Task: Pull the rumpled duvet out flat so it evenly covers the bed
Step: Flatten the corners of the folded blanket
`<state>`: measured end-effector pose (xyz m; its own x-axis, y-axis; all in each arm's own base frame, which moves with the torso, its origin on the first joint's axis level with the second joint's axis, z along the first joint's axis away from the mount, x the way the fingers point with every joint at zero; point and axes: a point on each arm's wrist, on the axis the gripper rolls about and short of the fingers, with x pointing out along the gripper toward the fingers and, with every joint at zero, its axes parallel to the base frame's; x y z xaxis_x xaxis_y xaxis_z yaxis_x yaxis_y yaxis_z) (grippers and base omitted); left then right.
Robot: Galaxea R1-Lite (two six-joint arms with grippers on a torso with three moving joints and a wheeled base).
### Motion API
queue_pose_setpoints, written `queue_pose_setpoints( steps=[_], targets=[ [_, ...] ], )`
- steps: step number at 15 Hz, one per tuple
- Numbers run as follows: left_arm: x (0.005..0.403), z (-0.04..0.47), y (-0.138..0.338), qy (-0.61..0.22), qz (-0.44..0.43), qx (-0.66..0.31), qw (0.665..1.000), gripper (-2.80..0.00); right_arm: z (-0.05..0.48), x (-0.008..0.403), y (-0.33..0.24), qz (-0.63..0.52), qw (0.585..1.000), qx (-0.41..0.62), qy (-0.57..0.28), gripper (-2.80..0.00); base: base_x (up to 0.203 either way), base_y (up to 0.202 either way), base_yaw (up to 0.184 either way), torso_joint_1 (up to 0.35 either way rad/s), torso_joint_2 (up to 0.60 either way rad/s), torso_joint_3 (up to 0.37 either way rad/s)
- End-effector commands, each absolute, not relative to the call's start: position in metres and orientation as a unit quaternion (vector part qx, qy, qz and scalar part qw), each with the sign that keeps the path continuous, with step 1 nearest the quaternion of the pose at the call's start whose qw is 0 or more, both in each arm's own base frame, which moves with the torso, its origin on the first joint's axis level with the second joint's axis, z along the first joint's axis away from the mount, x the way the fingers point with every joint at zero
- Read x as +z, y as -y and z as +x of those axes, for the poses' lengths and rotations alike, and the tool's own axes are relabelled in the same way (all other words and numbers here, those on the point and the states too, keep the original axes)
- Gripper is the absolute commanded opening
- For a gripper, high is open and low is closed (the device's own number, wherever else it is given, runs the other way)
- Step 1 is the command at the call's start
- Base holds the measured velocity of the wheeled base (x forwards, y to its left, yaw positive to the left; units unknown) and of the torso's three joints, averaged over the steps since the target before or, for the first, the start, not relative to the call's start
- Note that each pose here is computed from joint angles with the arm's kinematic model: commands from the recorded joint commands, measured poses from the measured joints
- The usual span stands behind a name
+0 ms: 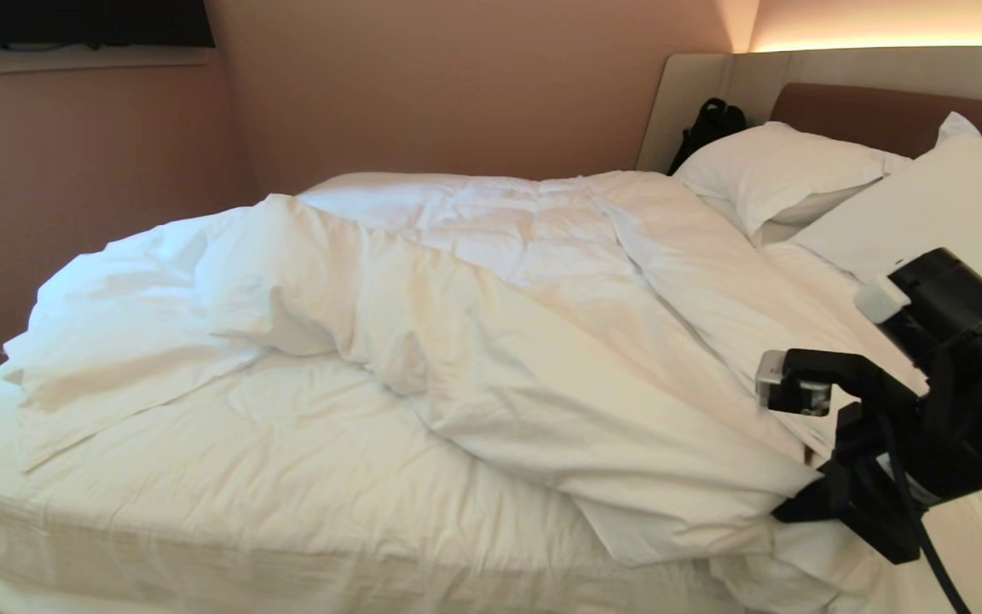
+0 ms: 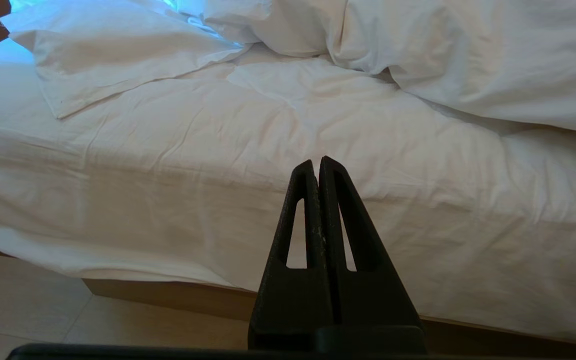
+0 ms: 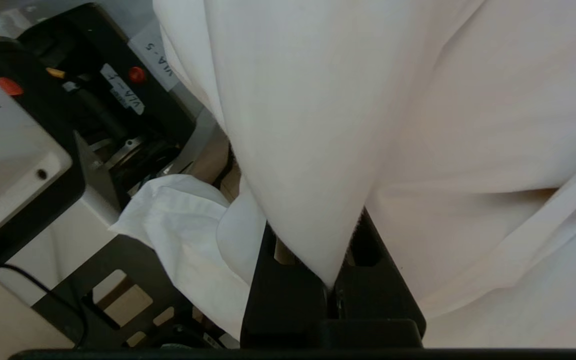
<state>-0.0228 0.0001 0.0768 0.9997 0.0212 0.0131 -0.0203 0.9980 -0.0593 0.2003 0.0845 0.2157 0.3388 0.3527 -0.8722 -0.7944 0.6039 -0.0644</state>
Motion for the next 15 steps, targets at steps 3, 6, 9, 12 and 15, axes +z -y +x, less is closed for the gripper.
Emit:
queue_pose_setpoints(
  steps=[3, 6, 9, 12, 15],
  targets=[
    [0.077, -0.023, 0.0, 0.006, -0.03, 0.011, 0.999, -2.8, 0.16, 0.233, -0.071, -0.235, 0.766, 0.421, -0.425, -2.8, 0.0, 0.0, 0.0, 0.0, 0.0, 0.0],
    [0.077, -0.023, 0.0, 0.006, -0.03, 0.011, 0.999, -2.8, 0.148, 0.232, -0.067, -0.233, 0.752, 0.425, -0.446, -2.8, 0.0, 0.0, 0.0, 0.0, 0.0, 0.0],
    [0.077, -0.023, 0.0, 0.006, -0.03, 0.011, 0.999, -2.8, 0.146, 0.224, -0.066, -0.232, 0.743, 0.426, -0.461, -2.8, 0.0, 0.0, 0.0, 0.0, 0.0, 0.0],
    [0.077, -0.023, 0.0, 0.006, -0.03, 0.011, 0.999, -2.8, 0.145, 0.216, -0.065, -0.242, 0.73, 0.434, -0.469, -2.8, 0.0, 0.0, 0.0, 0.0, 0.0, 0.0],
    [0.077, -0.023, 0.0, 0.006, -0.03, 0.011, 0.999, -2.8, 0.149, 0.21, -0.067, -0.241, 0.721, 0.435, -0.482, -1.07, 0.0, 0.0, 0.0, 0.0, 0.0, 0.0]
  ],
)
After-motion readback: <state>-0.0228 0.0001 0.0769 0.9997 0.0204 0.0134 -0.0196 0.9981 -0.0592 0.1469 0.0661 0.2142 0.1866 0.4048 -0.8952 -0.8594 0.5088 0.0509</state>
